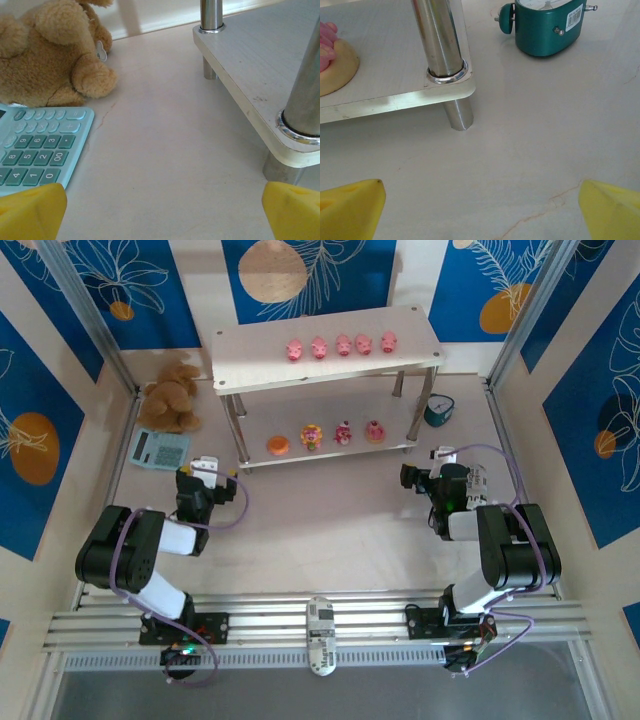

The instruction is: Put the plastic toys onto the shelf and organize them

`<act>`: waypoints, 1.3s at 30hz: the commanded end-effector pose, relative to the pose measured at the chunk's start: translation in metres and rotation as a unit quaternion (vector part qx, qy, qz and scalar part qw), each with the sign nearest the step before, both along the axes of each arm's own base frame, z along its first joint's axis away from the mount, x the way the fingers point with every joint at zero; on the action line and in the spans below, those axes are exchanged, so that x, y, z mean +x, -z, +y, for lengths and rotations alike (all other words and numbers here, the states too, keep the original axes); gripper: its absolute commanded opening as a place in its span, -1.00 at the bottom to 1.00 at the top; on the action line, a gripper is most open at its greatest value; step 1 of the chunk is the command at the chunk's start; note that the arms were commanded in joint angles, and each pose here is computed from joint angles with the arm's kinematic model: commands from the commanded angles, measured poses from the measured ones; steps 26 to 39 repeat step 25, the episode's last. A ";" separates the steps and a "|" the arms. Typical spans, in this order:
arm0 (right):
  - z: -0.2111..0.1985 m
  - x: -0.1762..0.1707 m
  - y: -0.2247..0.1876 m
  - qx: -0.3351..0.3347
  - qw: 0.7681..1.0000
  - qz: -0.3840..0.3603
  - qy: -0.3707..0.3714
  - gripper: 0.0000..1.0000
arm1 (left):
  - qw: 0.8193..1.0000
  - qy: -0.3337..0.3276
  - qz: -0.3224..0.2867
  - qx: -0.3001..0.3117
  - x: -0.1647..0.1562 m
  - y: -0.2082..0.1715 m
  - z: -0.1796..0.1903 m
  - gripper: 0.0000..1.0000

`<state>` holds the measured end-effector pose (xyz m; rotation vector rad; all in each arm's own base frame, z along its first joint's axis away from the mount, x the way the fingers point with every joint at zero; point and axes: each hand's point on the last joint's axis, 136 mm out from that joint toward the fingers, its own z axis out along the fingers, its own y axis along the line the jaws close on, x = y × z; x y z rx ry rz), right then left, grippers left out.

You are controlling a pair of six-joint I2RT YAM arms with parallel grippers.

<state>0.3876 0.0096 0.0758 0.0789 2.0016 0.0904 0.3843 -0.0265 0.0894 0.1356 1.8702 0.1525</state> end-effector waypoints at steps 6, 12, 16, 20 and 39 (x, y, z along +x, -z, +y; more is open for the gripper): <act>0.005 0.009 -0.018 0.001 0.999 -0.032 -0.009 0.99 | 1.000 -0.006 -0.008 -0.009 0.006 -0.006 0.003 1.00; 0.005 0.009 -0.018 0.001 0.999 -0.031 -0.009 0.98 | 1.000 -0.006 -0.006 -0.009 0.007 -0.006 0.003 1.00; 0.005 0.009 -0.018 0.001 0.999 -0.031 -0.010 0.99 | 1.000 -0.004 -0.002 -0.011 0.007 -0.005 0.002 1.00; 0.005 0.009 -0.018 0.002 0.999 -0.031 -0.009 0.99 | 1.000 -0.003 -0.002 -0.012 0.007 -0.005 0.002 1.00; 0.005 0.009 -0.018 0.001 0.999 -0.032 -0.010 0.99 | 1.000 0.002 0.008 -0.025 0.010 -0.003 0.004 1.00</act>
